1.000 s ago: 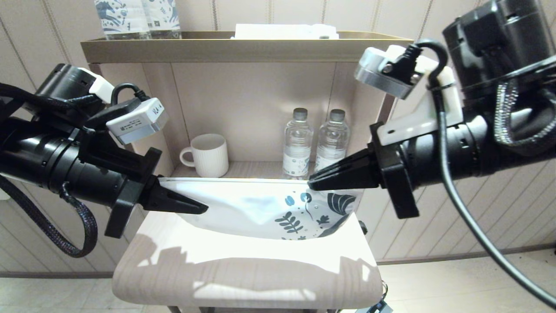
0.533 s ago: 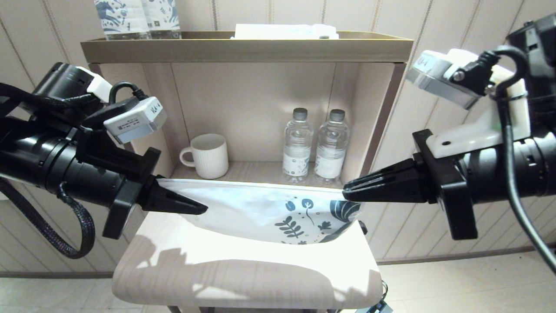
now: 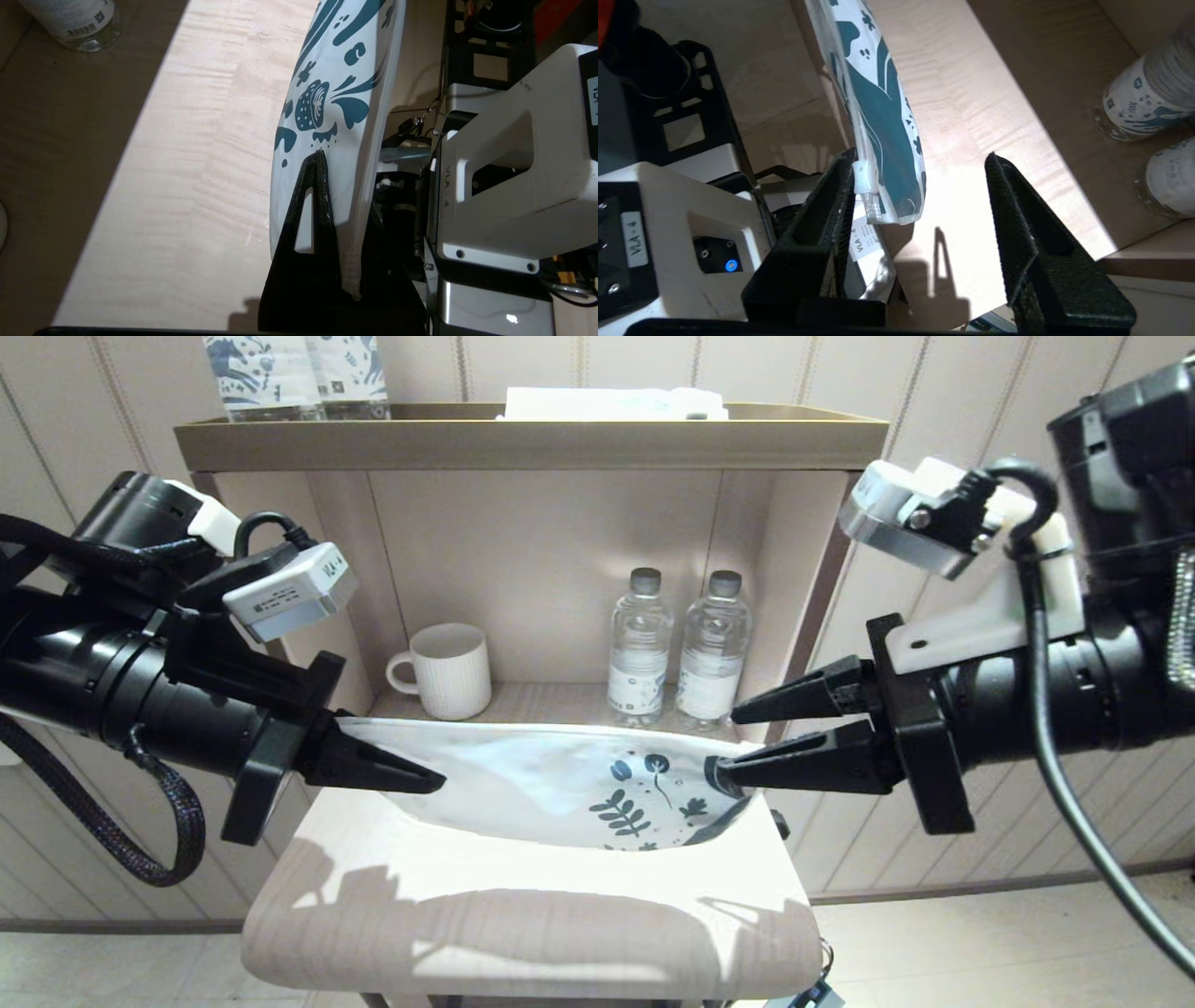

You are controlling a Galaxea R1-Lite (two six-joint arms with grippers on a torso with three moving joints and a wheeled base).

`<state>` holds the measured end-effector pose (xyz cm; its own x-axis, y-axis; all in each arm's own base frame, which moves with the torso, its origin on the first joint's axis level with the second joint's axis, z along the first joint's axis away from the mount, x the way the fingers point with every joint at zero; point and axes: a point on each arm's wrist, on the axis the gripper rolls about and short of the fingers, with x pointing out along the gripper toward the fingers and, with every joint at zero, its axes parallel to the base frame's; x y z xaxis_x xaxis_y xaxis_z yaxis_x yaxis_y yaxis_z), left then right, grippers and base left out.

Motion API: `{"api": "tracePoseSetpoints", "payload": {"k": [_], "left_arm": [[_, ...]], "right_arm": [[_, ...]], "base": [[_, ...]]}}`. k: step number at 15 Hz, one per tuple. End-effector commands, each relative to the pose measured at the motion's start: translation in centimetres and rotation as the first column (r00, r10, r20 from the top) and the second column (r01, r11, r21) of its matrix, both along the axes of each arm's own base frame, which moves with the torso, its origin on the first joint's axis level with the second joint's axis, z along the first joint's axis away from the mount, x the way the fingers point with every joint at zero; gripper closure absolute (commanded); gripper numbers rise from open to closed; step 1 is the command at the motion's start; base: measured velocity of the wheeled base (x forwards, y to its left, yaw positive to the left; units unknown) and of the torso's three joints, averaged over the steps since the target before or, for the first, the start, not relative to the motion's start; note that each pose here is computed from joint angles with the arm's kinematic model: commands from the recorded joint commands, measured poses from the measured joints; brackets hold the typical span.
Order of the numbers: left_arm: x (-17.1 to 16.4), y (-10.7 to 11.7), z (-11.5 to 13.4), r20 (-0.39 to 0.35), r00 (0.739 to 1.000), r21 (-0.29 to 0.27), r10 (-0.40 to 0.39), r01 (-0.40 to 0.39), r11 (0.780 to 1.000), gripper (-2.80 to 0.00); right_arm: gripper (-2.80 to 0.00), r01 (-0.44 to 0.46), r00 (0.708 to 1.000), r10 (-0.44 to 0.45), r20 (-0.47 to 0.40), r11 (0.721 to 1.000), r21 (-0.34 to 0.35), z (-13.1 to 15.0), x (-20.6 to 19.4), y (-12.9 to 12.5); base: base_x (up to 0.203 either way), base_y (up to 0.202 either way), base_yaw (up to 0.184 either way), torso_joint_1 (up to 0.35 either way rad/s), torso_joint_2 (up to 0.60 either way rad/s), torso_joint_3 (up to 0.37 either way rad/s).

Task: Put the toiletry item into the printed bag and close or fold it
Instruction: Close the strorage bag and place it on the desk

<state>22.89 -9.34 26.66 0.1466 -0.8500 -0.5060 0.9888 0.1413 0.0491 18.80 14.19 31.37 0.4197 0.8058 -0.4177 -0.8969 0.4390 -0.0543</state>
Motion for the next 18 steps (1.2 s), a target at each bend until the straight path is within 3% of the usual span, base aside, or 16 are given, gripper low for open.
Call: {"api": "tracePoseSetpoints", "payload": {"k": [1, 6, 11, 12, 18], "left_arm": [[0.1, 0.0, -0.2, -0.006, 1.0, -0.001, -0.005, 0.005, 1.0, 0.0], [0.9, -0.1, -0.9, -0.032, 1.0, 0.006, 0.0, 0.0, 1.0, 0.0], [5.4, 1.3, -3.8, -0.104, 0.99, 0.022, 0.098, -0.097, 0.995, 0.0], [6.4, 1.7, -4.3, -0.111, 0.987, 0.023, 0.118, -0.116, 0.993, 0.0], [12.2, 2.8, -7.0, -0.172, 0.967, 0.021, 0.187, -0.186, 0.982, 0.0]], "right_arm": [[-2.8, 0.009, 1.0, -0.008, 0.01, 1.0, -0.019, -0.4, 0.2, 0.8], [-2.8, 0.031, 0.999, -0.031, 0.032, 1.0, -0.002, -0.5, 0.4, 0.8], [-2.8, 0.05, 0.996, -0.051, 0.069, 0.999, 0.02, 0.3, -2.1, -1.2], [0.0, 0.064, 0.995, -0.066, 0.073, 0.998, 0.02, 0.3, -2.5, -1.6], [0.0, 0.099, 0.991, -0.101, 0.091, 0.995, 0.028, 0.1, -4.5, -3.2]], "base": [[0.0, 0.0, 0.0, 0.0, 0.0, 0.0], [0.0, 0.0, 0.0, 0.0, 0.0, 0.0], [0.0, 0.0, 0.0, 0.0, 0.0, 0.0], [0.0, 0.0, 0.0, 0.0, 0.0, 0.0], [0.0, 0.0, 0.0, 0.0, 0.0, 0.0]]}}
